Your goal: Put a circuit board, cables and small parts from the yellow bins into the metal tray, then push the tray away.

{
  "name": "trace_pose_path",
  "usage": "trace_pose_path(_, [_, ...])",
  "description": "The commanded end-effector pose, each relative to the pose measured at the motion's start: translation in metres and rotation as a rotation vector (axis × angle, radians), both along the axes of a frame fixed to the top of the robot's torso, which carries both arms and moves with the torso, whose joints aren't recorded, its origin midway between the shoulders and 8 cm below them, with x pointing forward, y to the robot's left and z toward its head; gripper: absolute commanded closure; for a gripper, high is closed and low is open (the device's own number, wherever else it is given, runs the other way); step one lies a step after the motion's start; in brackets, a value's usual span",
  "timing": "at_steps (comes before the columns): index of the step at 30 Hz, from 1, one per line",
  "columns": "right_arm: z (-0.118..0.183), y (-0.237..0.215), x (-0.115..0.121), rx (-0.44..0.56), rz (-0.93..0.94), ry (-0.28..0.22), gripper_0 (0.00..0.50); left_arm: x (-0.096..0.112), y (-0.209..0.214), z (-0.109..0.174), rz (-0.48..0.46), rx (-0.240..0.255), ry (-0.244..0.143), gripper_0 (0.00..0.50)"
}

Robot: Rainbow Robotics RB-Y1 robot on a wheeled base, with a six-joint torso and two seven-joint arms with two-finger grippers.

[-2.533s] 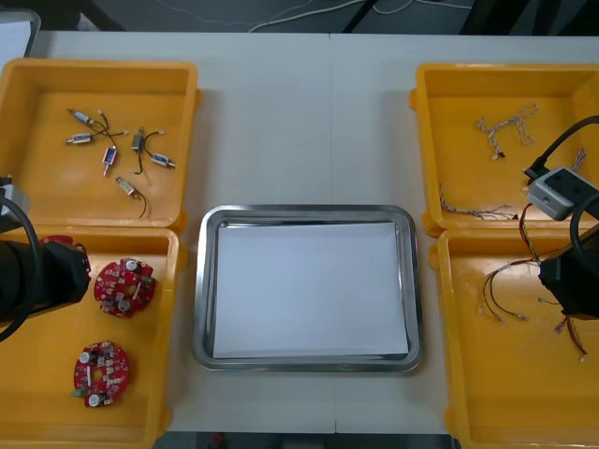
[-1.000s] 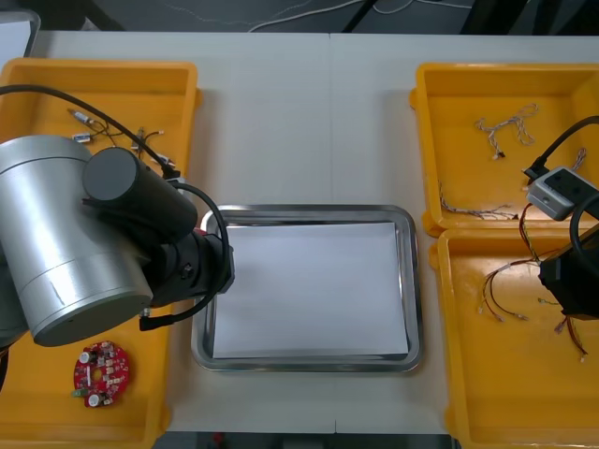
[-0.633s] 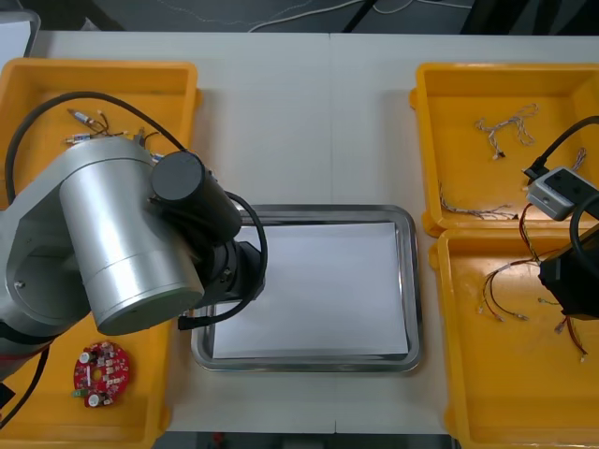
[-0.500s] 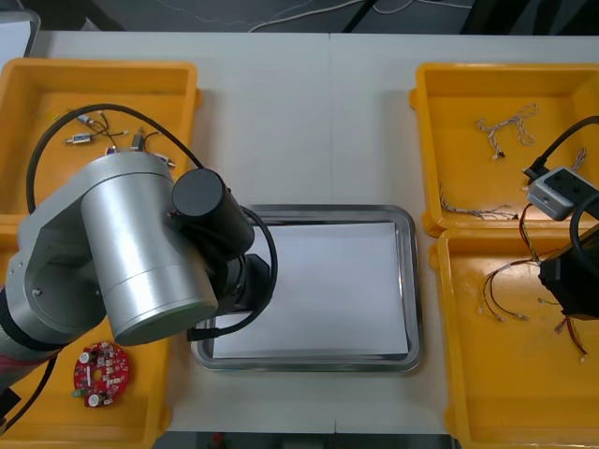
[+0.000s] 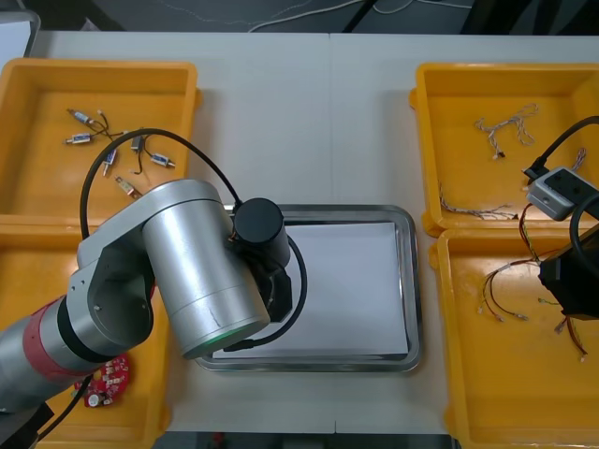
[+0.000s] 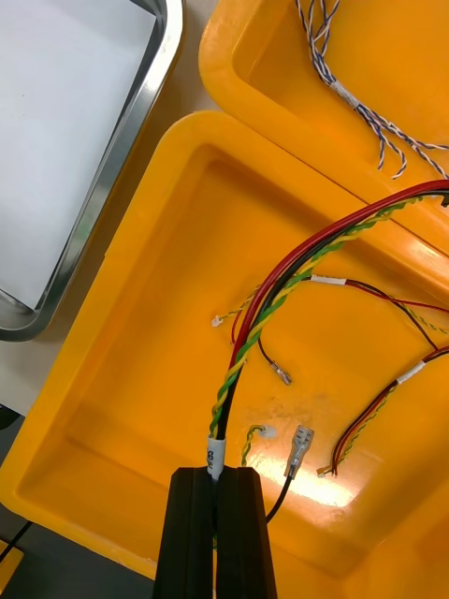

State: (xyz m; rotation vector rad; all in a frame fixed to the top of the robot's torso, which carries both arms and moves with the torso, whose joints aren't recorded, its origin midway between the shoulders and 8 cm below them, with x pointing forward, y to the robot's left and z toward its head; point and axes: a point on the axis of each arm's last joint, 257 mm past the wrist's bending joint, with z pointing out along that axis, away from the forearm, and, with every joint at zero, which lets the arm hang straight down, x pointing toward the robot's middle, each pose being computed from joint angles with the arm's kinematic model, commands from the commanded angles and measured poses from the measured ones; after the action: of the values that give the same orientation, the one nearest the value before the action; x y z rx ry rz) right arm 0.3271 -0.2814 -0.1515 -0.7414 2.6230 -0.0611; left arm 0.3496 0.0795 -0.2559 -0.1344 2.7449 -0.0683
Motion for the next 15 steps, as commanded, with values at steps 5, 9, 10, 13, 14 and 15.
trace_pose_path(5, [0.007, -0.003, 0.0, -0.057, 0.044, -0.024, 0.5, -0.01, -0.002, -0.017, -0.09, 0.049, -0.01, 0.5])
trace_pose_path(9, [0.007, -0.003, 0.0, -0.057, 0.044, -0.024, 0.5, -0.014, -0.001, -0.024, -0.092, 0.055, -0.008, 0.5])
trace_pose_path(10, [0.007, -0.003, 0.0, -0.057, 0.044, -0.024, 0.5, -0.015, -0.001, -0.026, -0.094, 0.055, -0.009, 0.5])
trace_pose_path(13, [0.007, -0.003, 0.0, -0.057, 0.044, -0.024, 0.5, -0.017, -0.001, -0.03, -0.1, 0.052, -0.008, 0.5])
trace_pose_path(14, [0.007, -0.003, 0.0, -0.057, 0.044, -0.024, 0.5, -0.018, -0.002, -0.032, -0.103, 0.049, -0.005, 0.5])
trace_pose_path(15, [0.007, -0.003, 0.0, -0.057, 0.044, -0.024, 0.5, -0.019, -0.003, -0.033, -0.104, 0.047, -0.004, 0.5])
